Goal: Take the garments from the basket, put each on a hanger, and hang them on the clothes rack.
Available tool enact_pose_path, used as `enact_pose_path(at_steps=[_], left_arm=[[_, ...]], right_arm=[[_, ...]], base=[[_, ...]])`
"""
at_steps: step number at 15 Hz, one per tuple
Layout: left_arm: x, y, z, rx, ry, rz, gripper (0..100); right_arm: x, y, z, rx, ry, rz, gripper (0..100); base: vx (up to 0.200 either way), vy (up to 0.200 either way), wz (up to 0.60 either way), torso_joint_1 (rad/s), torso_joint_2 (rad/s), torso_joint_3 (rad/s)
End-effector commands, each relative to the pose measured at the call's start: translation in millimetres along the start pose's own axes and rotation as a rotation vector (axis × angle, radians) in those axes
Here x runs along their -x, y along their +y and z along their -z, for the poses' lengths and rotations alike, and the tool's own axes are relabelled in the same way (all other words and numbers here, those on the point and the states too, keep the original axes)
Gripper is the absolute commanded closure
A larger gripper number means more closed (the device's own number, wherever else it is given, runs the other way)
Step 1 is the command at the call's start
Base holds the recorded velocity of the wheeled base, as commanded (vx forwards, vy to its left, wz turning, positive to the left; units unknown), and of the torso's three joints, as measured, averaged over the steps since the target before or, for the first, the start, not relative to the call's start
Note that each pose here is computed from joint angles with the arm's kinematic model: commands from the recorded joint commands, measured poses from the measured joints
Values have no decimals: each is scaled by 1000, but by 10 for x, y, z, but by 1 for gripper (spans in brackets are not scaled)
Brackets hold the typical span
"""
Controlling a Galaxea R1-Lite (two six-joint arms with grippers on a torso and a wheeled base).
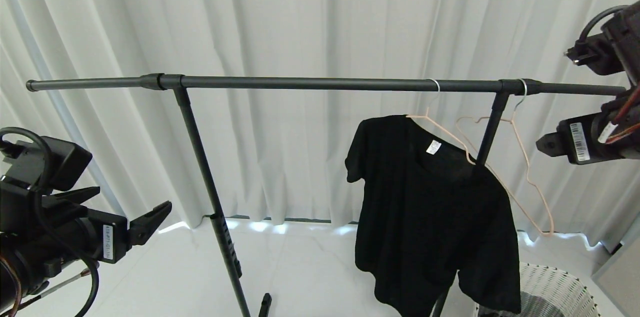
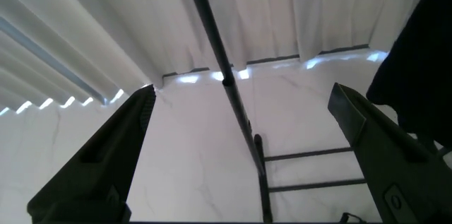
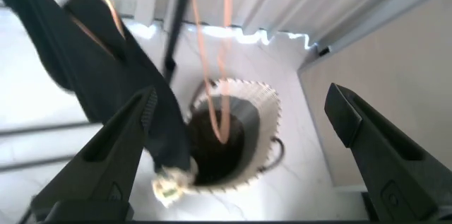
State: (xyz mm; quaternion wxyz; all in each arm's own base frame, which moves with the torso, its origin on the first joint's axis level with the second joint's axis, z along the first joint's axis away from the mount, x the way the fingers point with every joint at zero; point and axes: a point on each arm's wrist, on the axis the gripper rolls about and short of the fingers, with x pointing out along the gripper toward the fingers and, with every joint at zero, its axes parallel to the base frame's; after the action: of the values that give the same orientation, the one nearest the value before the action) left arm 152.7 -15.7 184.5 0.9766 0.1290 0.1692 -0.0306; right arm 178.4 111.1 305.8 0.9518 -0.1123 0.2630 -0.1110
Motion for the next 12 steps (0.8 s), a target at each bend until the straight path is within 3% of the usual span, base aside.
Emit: enact_pose_path(at_steps=[1, 7, 12], left_arm=[[13, 39, 3, 11, -2, -24, 0], [15, 58, 15, 17, 3, -36, 0], [18, 56, 23, 18, 5, -36, 0]], right_arm=[[147, -202, 142, 4, -17, -5, 0], [183, -260, 214, -19, -29, -39, 0], [118, -359, 391, -18, 8, 14, 0]], base=[[-200, 0, 0, -12, 2, -2], [-200, 0, 0, -5, 2, 6], [0, 0, 0, 0, 0, 0]])
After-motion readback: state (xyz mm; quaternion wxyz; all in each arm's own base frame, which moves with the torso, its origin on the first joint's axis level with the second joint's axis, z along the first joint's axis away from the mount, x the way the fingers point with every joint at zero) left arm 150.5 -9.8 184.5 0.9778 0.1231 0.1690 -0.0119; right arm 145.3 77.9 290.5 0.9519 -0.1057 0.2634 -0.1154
